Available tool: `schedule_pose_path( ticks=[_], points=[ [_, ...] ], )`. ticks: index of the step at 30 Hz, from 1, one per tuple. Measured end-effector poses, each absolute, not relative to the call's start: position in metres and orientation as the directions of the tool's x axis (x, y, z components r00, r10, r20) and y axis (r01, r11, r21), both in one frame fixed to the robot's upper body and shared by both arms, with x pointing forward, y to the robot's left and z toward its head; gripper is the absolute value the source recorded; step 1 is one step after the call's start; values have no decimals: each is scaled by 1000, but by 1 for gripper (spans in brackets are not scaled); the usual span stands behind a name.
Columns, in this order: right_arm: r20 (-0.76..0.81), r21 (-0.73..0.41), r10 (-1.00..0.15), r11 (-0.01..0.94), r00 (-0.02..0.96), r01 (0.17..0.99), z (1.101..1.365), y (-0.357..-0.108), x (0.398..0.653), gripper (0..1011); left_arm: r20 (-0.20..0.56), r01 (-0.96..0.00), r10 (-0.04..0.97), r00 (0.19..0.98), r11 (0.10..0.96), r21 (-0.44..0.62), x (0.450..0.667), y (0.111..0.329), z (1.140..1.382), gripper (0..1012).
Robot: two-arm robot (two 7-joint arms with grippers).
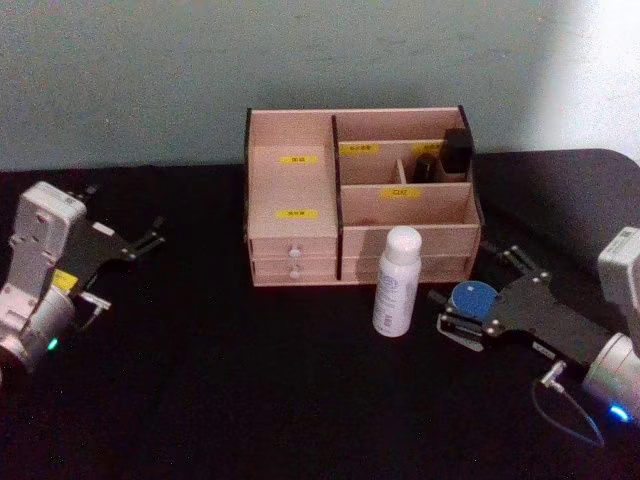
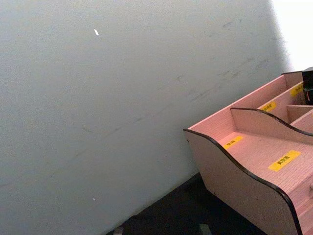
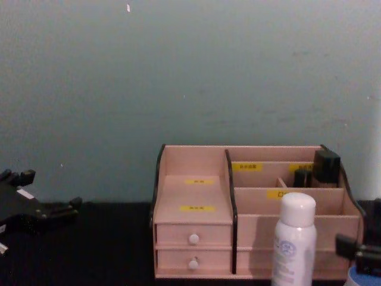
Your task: Pick up the facial cleanser and watermelon frost from the table and place them into the tiered storage box.
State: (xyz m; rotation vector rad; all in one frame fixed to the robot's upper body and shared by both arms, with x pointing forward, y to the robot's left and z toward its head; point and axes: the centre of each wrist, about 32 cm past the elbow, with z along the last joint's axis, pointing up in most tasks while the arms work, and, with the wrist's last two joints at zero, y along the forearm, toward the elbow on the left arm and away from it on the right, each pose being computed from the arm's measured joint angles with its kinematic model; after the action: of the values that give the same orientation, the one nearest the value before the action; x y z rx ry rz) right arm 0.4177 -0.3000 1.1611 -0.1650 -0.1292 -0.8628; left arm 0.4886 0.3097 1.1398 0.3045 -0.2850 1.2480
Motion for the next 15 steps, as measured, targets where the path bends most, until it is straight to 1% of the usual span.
schedule_pose_path(
  ticks=[2, 15],
  points=[
    [158, -106, -731, 656, 664, 747, 1158, -298, 421, 1003, 374, -955, 880, 292, 287, 70, 489, 310, 1140, 1001],
    [78, -140, -695, 702, 715, 698, 1144, -288, 443, 1002, 374, -955, 880, 292, 287, 70, 489, 310, 1140, 1001]
  ],
)
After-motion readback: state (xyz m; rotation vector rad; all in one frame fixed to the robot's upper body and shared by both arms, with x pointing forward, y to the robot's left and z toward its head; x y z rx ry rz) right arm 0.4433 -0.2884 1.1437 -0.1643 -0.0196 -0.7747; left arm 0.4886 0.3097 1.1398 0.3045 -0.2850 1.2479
